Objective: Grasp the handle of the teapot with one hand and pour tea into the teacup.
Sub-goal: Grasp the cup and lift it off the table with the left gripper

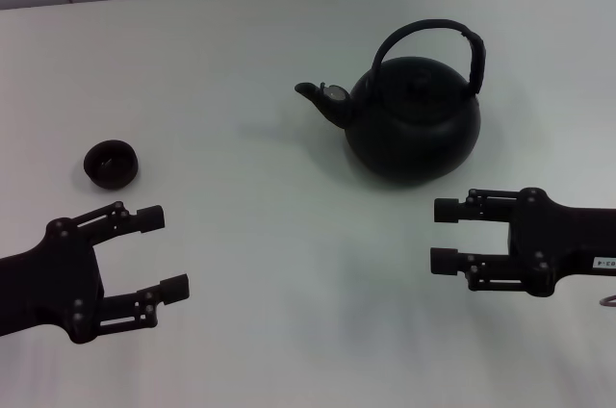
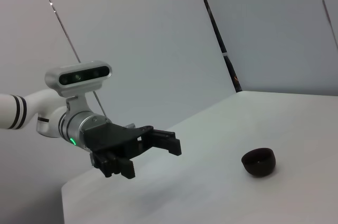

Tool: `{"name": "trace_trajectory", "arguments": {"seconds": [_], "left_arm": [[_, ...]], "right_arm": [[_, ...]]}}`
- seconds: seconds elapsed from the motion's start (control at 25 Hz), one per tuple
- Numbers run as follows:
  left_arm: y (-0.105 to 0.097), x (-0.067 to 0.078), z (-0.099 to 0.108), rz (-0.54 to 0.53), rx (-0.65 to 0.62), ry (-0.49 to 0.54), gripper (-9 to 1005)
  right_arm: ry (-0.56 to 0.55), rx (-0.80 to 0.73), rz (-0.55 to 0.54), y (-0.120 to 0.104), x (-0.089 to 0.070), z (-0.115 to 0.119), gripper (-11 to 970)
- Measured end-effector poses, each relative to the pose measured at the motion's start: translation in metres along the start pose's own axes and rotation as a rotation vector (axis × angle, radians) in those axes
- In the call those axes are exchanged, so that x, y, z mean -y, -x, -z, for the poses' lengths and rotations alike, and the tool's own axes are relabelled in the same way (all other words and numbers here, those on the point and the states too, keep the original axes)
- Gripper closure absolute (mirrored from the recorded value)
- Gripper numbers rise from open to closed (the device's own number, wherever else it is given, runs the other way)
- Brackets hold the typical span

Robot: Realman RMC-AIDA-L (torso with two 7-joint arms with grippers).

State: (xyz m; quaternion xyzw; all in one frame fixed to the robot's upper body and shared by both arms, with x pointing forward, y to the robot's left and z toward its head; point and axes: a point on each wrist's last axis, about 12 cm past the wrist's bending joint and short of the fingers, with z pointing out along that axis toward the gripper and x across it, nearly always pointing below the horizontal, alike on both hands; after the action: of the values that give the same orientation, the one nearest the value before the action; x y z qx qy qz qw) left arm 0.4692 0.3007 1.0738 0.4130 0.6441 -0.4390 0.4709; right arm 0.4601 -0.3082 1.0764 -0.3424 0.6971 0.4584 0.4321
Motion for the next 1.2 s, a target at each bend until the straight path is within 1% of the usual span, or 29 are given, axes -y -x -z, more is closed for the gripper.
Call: {"name": "trace_trajectory", "arguments": {"seconds": [0.8, 0.96, 1.08, 1.2], "left_arm": [[0.001, -0.002, 0.0, -0.004, 0.003, 0.013, 156], [0.001, -0.007, 0.005, 0.005, 0.042, 0.088, 156], [-0.002, -0.015, 0.008, 0.041, 0.096, 0.197, 156], [-0.008, -0.027, 0.009, 0.076, 0.128, 0.323, 156]], "right_arm": [[0.002, -0.001, -0.001, 0.0, 0.001, -0.001, 263], [0.007, -0.003, 0.008, 0.002, 0.002, -0.003, 262], [0.013, -0.004, 0.018, 0.005, 0.004, -0.005, 261], [0.016, -0.002, 0.03, 0.009, 0.005, -0.005, 262]]}}
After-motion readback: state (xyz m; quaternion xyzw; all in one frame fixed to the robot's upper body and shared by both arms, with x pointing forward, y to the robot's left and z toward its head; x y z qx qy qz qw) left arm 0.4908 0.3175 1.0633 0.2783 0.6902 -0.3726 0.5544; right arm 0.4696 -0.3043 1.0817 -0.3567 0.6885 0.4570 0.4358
